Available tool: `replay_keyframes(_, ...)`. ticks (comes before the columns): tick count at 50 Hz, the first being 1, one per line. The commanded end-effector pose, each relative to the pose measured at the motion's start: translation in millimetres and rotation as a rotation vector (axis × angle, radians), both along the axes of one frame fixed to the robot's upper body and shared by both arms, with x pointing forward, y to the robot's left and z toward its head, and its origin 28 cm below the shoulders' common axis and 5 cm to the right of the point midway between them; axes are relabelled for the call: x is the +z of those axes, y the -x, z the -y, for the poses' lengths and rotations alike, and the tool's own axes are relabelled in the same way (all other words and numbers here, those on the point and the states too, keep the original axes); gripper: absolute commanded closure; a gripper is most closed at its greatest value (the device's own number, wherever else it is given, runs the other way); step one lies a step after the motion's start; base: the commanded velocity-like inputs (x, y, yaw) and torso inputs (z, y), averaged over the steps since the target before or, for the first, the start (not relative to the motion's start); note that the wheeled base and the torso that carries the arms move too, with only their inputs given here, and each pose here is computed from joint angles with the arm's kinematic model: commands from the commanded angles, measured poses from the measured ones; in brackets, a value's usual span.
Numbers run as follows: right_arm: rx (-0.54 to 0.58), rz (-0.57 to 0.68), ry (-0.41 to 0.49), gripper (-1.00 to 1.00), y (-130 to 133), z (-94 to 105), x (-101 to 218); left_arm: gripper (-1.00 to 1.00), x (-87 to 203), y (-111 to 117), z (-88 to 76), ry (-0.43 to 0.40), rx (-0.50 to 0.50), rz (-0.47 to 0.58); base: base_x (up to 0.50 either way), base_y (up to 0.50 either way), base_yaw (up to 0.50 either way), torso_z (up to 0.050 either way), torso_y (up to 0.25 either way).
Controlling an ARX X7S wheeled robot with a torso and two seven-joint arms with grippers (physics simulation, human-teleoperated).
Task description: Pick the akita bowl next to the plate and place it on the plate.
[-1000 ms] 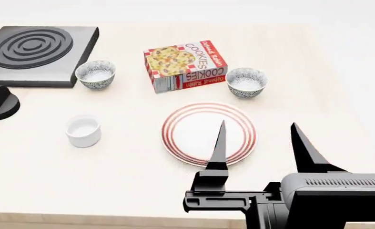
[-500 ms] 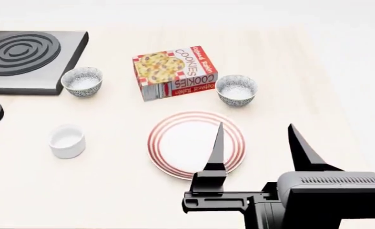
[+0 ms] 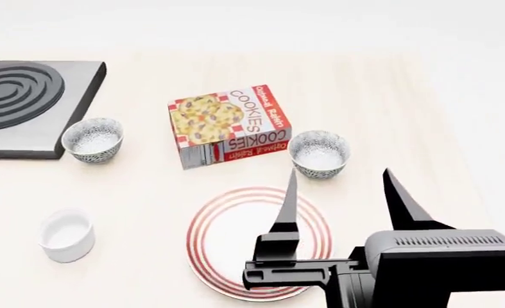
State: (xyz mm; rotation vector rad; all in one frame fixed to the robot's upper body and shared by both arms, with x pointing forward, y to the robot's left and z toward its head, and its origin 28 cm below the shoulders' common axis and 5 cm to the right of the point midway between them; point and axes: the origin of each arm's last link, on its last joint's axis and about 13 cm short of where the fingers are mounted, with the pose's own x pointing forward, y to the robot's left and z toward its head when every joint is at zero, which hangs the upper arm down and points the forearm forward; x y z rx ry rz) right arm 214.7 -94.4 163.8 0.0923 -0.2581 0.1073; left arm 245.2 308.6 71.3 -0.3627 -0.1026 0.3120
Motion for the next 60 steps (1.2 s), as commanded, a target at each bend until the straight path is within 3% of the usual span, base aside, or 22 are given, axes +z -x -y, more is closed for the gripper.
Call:
replay_keyframes(1, -0.005, -0.01, 0.014, -1.0, -0.9, 0.0, -1.1, -1.0, -0.2, -0.3, -0.1, 0.002, -0.001, 0.0, 0.36, 0.0, 0.0, 0.0, 0.0)
replay_keyframes(41, -0.005, -0.022, 0.008, -1.0, -1.9, -0.3, -3.8, -1.0, 0.2, 0.3, -0.2, 0.005, -0.002, -0.002, 0.5, 0.0, 0.0, 0.0, 0.0)
replay_keyframes(47, -0.004, -0.009, 0.018, -1.0, -1.6, -0.2, -4.9, -1.0, -0.1, 0.3, -0.4, 0.007, -0.002, -0.002, 0.0, 0.0, 0.0, 0.0, 0.0)
replay_keyframes(50, -0.04, -0.065, -0.003, -1.0, -4.4, 0.6, -4.3, -1.0, 0.0, 0.2, -0.4, 0.009, 0.0, -0.003, 0.0, 0.0, 0.0, 0.0, 0.0)
replay_keyframes(56, -0.128, -0.15, 0.045, -1.0, -12.2, 4.7, -6.0, -1.0, 10.8, 2.5, 0.7, 0.008, 0.0, -0.003, 0.0, 0.0, 0.0, 0.0, 0.0)
replay_keyframes(60, -0.144, -0.188, 0.107, -1.0, -21.4, 7.8, -5.0, -1.0, 2.7, 1.7, 0.4, 0.01, -0.001, -0.004, 0.0, 0.0, 0.0, 0.0, 0.0)
